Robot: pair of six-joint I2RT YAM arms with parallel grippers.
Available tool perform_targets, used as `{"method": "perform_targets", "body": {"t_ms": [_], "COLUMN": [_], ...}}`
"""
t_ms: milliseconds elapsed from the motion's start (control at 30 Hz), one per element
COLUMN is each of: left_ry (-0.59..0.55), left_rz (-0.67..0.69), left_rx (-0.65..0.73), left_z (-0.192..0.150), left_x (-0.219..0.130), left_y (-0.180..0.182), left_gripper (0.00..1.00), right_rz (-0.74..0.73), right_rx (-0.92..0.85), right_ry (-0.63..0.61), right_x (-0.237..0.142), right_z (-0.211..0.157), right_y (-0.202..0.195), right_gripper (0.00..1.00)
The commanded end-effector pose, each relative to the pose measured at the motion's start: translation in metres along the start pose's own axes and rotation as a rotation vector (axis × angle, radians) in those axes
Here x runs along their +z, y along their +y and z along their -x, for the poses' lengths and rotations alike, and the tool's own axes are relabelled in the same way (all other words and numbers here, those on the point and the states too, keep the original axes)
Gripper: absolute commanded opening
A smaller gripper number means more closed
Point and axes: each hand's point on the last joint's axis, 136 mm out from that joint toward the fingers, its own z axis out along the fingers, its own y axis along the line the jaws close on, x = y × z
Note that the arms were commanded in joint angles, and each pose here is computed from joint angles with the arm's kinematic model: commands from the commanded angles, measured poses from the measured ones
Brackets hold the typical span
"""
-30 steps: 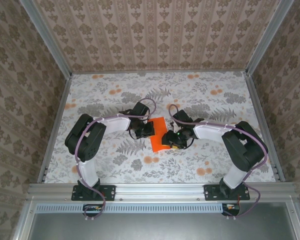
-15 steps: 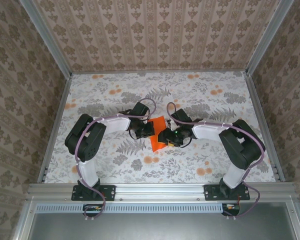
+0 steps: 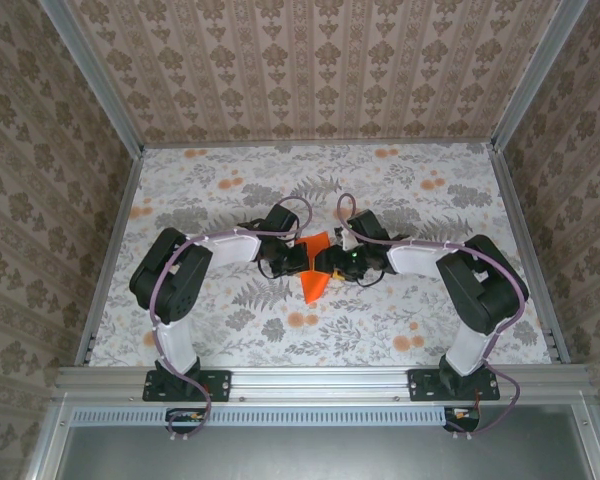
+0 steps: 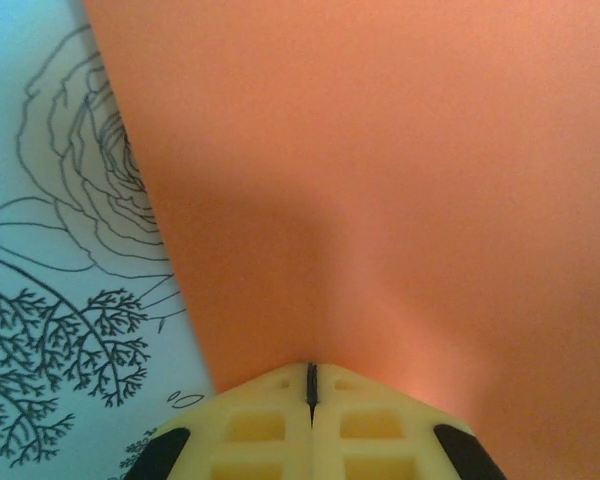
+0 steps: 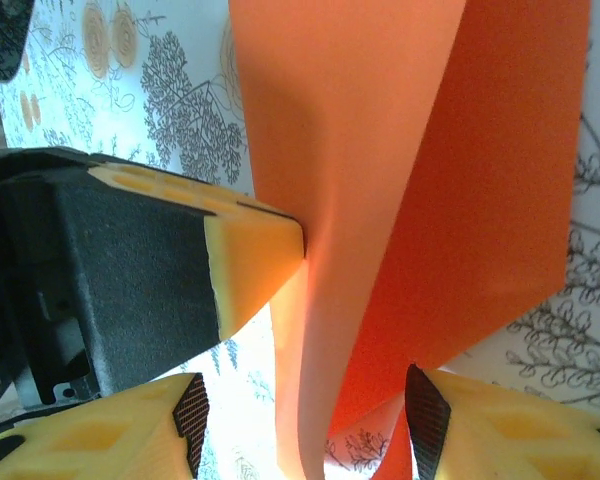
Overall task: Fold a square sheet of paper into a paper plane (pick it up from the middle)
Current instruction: Third fold the triangle at the center of the table.
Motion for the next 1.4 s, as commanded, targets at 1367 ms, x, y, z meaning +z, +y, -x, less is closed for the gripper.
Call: {"method": "perform_targets", "body": {"t_ms": [1367], "left_ry": [0.076], "left_rz": [0.134], "left_rx": [-0.070], "left_z": [-0.027], "left_x": [0.021], "left_y": [0.043], "left_gripper": [0.00], "right_rz": [-0.095], "right_rx": [0.271], "right_ry": [0.064], "right_x": [-0.027], "right_z": [-0.046], "right_y": [-0.028], "right_gripper": [0.21]}}
